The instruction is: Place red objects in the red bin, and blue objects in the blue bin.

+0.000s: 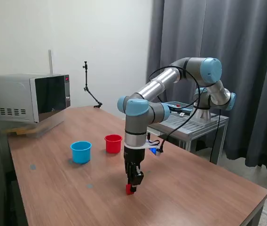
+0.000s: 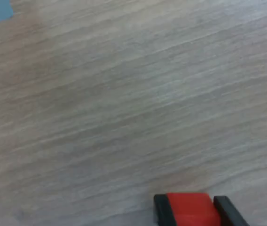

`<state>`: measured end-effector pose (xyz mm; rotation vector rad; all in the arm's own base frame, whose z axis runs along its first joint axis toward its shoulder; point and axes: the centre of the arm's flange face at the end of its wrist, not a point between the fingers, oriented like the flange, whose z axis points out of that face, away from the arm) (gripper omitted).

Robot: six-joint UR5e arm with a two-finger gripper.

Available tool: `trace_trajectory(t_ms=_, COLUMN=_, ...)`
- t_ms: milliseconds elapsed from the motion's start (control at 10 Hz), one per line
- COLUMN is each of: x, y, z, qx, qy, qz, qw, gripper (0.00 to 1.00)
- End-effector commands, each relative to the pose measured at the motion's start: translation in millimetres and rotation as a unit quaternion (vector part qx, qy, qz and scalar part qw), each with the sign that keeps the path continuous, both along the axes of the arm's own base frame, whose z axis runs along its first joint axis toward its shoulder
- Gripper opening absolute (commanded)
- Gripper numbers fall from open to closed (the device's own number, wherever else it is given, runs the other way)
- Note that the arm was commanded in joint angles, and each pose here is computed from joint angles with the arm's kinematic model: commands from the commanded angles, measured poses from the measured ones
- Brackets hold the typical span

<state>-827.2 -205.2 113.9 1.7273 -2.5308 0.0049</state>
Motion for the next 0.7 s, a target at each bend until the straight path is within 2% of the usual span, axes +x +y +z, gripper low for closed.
trace_trajectory(t_ms=0, x=0, y=1, z=5, qx=0.007, qy=0.004, qz=0.000, qw=1.0000, gripper=0.00)
trace_trajectory(t_ms=100, x=1, y=7, z=22, qx=0.028, qy=0.013, qz=-0.003, qw=0.9995, gripper=0.00)
trace_trajectory(t_ms=200, x=0, y=9, z=52, qx=0.031, qy=0.032, qz=-0.005, qw=0.9990, gripper=0.00)
trace_trajectory(t_ms=300, x=4, y=16, z=70, qx=0.032, qy=0.038, qz=-0.010, qw=0.9987, gripper=0.00)
trace_trajectory(t_ms=400, x=11, y=26, z=84, qx=0.048, qy=0.040, qz=-0.016, qw=0.9979, gripper=0.00)
trace_trajectory(t_ms=500, x=19, y=40, z=96, qx=0.071, qy=0.042, qz=-0.026, qw=0.9962, gripper=0.00)
trace_trajectory(t_ms=600, x=26, y=66, z=110, qx=0.080, qy=0.043, qz=-0.057, qw=0.9942, gripper=0.00)
